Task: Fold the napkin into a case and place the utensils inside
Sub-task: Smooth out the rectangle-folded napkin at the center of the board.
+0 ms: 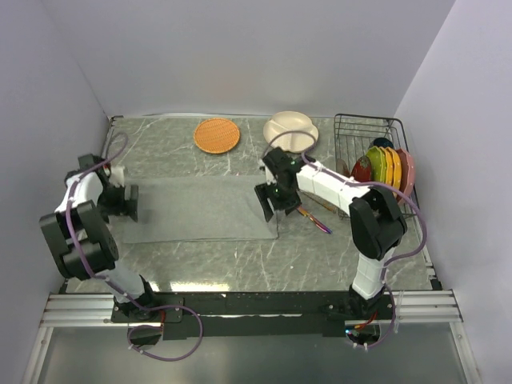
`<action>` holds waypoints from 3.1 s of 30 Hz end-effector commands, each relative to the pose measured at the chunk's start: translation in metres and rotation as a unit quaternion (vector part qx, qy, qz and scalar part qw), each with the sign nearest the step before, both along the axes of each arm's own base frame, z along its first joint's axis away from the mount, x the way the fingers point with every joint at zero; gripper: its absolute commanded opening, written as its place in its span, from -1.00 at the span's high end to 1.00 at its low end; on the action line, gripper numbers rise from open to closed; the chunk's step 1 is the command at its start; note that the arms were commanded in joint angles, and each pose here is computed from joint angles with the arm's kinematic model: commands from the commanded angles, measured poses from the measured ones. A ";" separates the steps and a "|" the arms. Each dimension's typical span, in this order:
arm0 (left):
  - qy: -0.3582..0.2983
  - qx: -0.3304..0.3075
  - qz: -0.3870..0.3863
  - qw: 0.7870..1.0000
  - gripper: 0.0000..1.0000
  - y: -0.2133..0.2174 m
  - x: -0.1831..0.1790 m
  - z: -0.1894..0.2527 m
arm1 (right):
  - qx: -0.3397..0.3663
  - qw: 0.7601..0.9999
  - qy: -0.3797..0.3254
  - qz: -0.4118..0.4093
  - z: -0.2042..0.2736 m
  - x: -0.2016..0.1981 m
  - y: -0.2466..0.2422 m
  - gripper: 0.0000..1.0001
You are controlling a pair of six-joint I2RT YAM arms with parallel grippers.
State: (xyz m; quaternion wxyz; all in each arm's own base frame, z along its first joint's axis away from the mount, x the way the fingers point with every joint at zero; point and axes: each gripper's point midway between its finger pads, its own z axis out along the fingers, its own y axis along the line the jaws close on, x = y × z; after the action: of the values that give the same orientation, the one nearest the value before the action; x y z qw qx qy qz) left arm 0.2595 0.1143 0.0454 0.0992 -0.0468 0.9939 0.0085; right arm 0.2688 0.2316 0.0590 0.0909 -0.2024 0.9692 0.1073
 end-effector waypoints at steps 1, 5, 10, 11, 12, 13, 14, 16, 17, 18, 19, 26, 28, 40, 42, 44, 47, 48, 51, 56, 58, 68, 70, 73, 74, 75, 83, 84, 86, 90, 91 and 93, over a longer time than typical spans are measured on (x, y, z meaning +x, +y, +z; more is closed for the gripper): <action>-0.221 0.004 -0.066 0.973 -0.99 -0.003 0.072 0.113 | 0.042 0.996 -0.081 0.008 0.075 0.030 0.005 -0.67; -0.375 0.002 -0.061 0.925 -0.99 -0.009 0.132 0.226 | 0.086 0.972 -0.217 0.028 0.144 0.073 0.014 -1.00; -0.503 -0.162 -0.230 0.817 -0.99 -0.088 0.156 0.318 | 0.138 0.914 -0.381 -0.006 0.237 0.149 0.042 -1.00; -0.509 -0.235 -0.283 0.778 -0.99 -0.116 0.143 0.317 | 0.150 0.907 -0.392 -0.009 0.246 0.160 0.050 -1.00; -0.525 -0.258 -0.289 0.758 -0.99 -0.122 0.146 0.321 | 0.177 0.891 -0.418 -0.011 0.279 0.170 0.061 -1.00; -0.503 -0.342 -0.209 0.766 -0.99 -0.129 0.144 0.326 | 0.179 0.897 -0.405 -0.008 0.263 0.184 0.075 -1.00; -0.527 -0.348 -0.199 0.750 -0.99 -0.127 0.157 0.325 | 0.200 0.906 -0.372 0.028 0.256 0.177 0.090 -1.00; -0.482 -0.386 -0.141 0.774 -0.99 -0.134 0.172 0.300 | 0.275 0.897 -0.343 0.051 0.270 0.181 0.110 -1.00; -0.404 -0.414 -0.105 0.809 -0.99 -0.140 0.175 0.263 | 0.343 0.880 -0.319 0.074 0.280 0.174 0.127 -1.00; -0.384 -0.407 -0.113 0.821 -0.99 -0.157 0.180 0.245 | 0.367 0.892 -0.262 0.038 0.255 0.170 0.132 -1.00; -0.372 -0.413 -0.103 0.825 -0.99 -0.165 0.180 0.233 | 0.384 0.891 -0.242 0.032 0.250 0.164 0.138 -1.00; -0.312 -0.474 0.024 0.823 -0.99 -0.217 0.162 0.135 | 0.483 0.871 -0.074 -0.042 0.168 0.134 0.171 -1.00; -0.323 -0.489 0.033 0.809 -0.99 -0.232 0.165 0.133 | 0.493 0.867 -0.026 -0.060 0.143 0.128 0.179 -1.00; -0.305 -0.539 0.156 0.770 -0.99 -0.248 0.191 0.073 | 0.541 0.830 0.013 -0.135 0.093 0.150 0.212 -1.00; -0.315 -0.532 0.172 0.767 -0.99 -0.243 0.201 0.069 | 0.534 0.832 0.017 -0.148 0.078 0.156 0.214 -1.00; -0.308 -0.524 0.192 0.770 -0.99 -0.240 0.209 0.058 | 0.525 0.834 0.022 -0.166 0.065 0.162 0.213 -1.00; -0.297 -0.508 0.223 0.777 -0.99 -0.234 0.212 0.038 | 0.512 0.837 0.023 -0.190 0.043 0.171 0.206 -1.00; -0.291 -0.504 0.229 0.780 -0.99 -0.233 0.212 0.031 | 0.505 0.839 0.021 -0.201 0.033 0.176 0.202 -1.00; -0.278 -0.495 0.244 0.786 -0.99 -0.229 0.207 0.011 | 0.488 0.843 0.024 -0.226 0.009 0.185 0.189 -1.00; -0.269 -0.482 0.264 0.791 -0.99 -0.202 0.199 -0.009 | 0.460 0.847 0.047 -0.260 -0.023 0.183 0.165 -1.00; -0.267 -0.475 0.263 0.796 -0.99 -0.190 0.195 -0.013 | 0.454 0.848 0.055 -0.269 -0.029 0.181 0.158 -1.00; -0.300 -0.430 0.282 0.804 -0.99 -0.084 0.182 -0.017 | 0.438 0.848 0.069 -0.291 -0.042 0.174 0.138 -1.00; -0.310 -0.418 0.281 0.806 -0.99 -0.068 0.182 -0.015 | 0.438 0.847 0.069 -0.295 -0.042 0.175 0.136 -1.00; -0.323 -0.401 0.292 0.806 -0.99 -0.042 0.181 -0.014 | 0.437 0.847 0.068 -0.295 -0.042 0.175 0.136 -1.00; -0.331 -0.395 0.299 0.803 -0.99 -0.030 0.181 -0.012 | 0.438 0.847 0.067 -0.294 -0.040 0.175 0.137 -1.00; -0.336 -0.390 0.300 0.803 -0.99 -0.025 0.182 -0.012 | 0.438 0.847 0.068 -0.294 -0.040 0.175 0.136 -1.00; -0.401 -0.409 0.214 0.791 -0.99 -0.023 0.201 0.052 | 0.470 0.849 0.032 -0.237 0.003 0.186 0.150 -1.00; -0.412 -0.412 0.200 0.788 -0.99 -0.028 0.201 0.067 | 0.480 0.847 0.032 -0.228 0.012 0.185 0.154 -0.99; -0.414 -0.415 0.169 0.792 -0.99 -0.047 0.202 0.078 | 0.505 0.837 0.030 -0.209 0.039 0.188 0.167 -1.00; -0.409 -0.422 0.146 0.796 -0.99 -0.082 0.199 0.087 | 0.536 0.825 0.030 -0.177 0.075 0.183 0.203 -1.00; -0.403 -0.429 0.143 0.795 -0.99 -0.093 0.199 0.085 | 0.550 0.817 0.032 -0.171 0.088 0.181 0.215 -1.00; -0.388 -0.437 0.163 0.795 -0.99 -0.100 0.198 0.074 | 0.551 0.814 0.042 -0.177 0.081 0.182 0.227 -1.00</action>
State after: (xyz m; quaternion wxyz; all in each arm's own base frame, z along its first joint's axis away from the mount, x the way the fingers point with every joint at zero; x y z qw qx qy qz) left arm 0.4608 0.0342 0.1180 0.4426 -0.2577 0.7489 -0.4204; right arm 0.4545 0.4188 0.0985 0.1523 0.0872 0.7989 0.5752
